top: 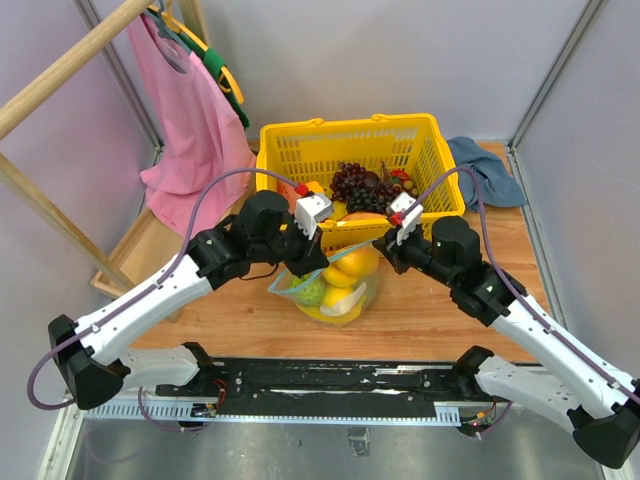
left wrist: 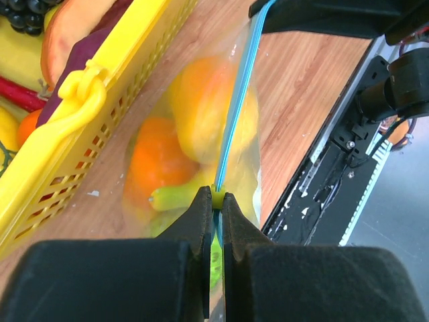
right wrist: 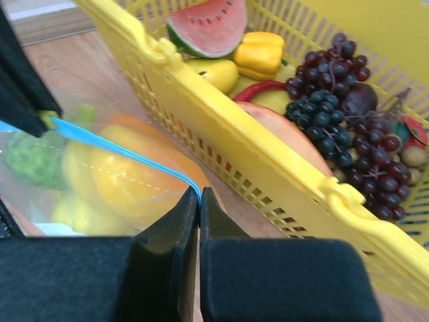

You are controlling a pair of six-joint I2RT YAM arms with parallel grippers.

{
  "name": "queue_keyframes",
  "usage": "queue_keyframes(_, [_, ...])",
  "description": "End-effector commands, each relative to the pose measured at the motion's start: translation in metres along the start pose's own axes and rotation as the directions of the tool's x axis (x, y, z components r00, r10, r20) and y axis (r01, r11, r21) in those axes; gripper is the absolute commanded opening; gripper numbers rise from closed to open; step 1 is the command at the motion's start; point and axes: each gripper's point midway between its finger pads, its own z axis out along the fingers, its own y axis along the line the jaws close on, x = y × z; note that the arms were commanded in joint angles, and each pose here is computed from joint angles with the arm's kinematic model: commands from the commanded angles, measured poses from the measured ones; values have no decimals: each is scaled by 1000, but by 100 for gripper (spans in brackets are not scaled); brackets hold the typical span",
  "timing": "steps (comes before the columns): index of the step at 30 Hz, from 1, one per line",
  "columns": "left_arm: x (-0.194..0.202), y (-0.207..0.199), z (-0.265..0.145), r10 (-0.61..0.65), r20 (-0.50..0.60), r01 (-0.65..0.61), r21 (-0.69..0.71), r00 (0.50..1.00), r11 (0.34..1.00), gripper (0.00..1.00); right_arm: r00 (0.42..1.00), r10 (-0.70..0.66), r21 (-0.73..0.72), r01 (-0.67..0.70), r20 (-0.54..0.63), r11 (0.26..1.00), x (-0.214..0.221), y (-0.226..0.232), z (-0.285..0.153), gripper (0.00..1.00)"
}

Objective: Place the food in the zip-top bag and seal the zipper
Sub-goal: Zip the zipper food storage bag at the center of the board.

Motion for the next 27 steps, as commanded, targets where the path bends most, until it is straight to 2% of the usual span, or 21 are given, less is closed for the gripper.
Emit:
queue_keyframes(1, [21,5,-28,-37,-75,32,-68,996,997,3,1000,9,293,-10,7,956,-7,-53,-18,0])
queue_keyframes(11, [35,15,-40,-69,-110,53,-141,992,989,0,998,3,420,23,-61,907,-1,-75,-36,0])
queue_keyframes(19, [43,21,-51,-87,-119,62,-195,989,979,0,995,24,544,34,-100,838,6,-96,-54,0])
queue_keyframes(21, [42,20,-51,-86,-110,64,-189,990,980,0,996,-11,446,48,-85,894,0,-81,-45,0])
queue_keyframes(24, [35,18,-50,-68,-90,51,-173,994,984,0,994,-95,218,102,-45,971,-15,-45,-31,1])
queue_keyframes(25, [33,18,-49,-60,-85,45,-168,995,985,0,992,-121,138,124,-31,983,-19,-32,-28,3])
queue_keyframes(27, [28,16,-47,-45,-80,32,-153,996,988,1,988,-154,3,154,2,988,-28,-10,-24,17])
